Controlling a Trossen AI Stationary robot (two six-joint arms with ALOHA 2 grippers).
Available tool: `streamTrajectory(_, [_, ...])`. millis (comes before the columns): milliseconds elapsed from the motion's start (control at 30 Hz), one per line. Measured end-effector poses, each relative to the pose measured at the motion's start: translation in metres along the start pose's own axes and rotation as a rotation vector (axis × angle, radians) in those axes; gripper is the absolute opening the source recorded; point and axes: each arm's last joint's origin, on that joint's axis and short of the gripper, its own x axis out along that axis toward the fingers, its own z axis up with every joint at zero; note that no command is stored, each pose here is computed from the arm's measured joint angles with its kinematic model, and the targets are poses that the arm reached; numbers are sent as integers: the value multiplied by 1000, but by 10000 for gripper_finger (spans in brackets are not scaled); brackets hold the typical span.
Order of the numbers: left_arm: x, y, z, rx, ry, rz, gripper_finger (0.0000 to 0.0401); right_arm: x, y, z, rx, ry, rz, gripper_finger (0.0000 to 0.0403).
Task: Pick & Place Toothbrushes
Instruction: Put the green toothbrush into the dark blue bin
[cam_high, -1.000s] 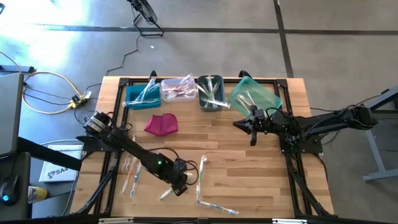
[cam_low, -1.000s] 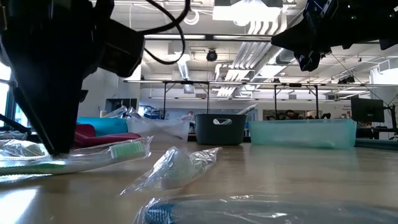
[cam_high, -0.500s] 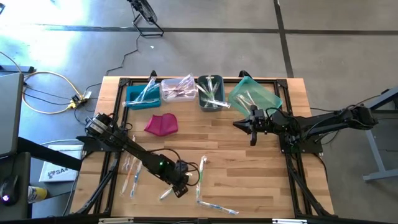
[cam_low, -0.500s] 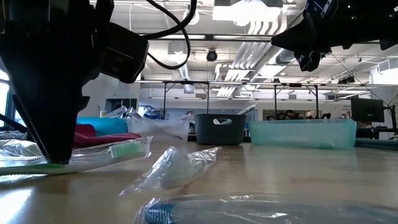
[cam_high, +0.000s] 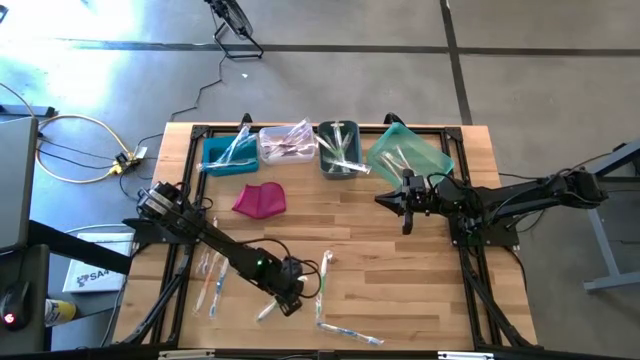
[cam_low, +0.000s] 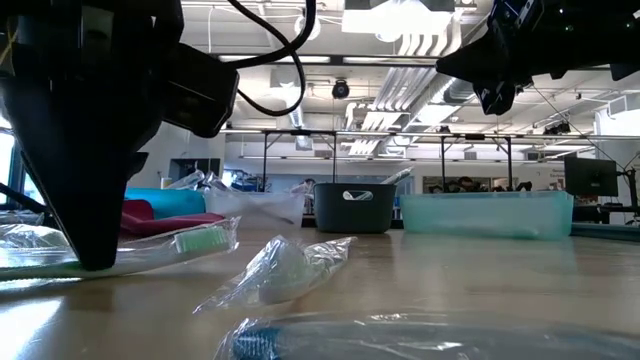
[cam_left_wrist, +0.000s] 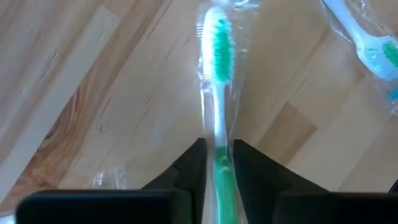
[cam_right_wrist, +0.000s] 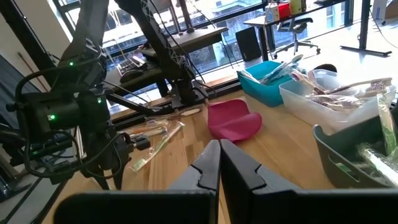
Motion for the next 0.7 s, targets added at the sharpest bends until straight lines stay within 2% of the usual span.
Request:
streamTrajectory(200, [0, -1, 0, 0, -3, -7, 36, 0, 0, 0, 0, 0, 0, 3])
streamTrajectory(367, [0, -6, 2, 29, 5, -65, 7, 0, 0, 0, 0, 0, 0, 3])
streamTrajectory(567, [0, -11, 3, 80, 6, -118, 1, 0, 0, 0, 0, 0, 0, 3])
streamTrajectory(700, [-8, -16, 9, 136, 17, -80, 1, 0, 0, 0, 0, 1, 1, 3])
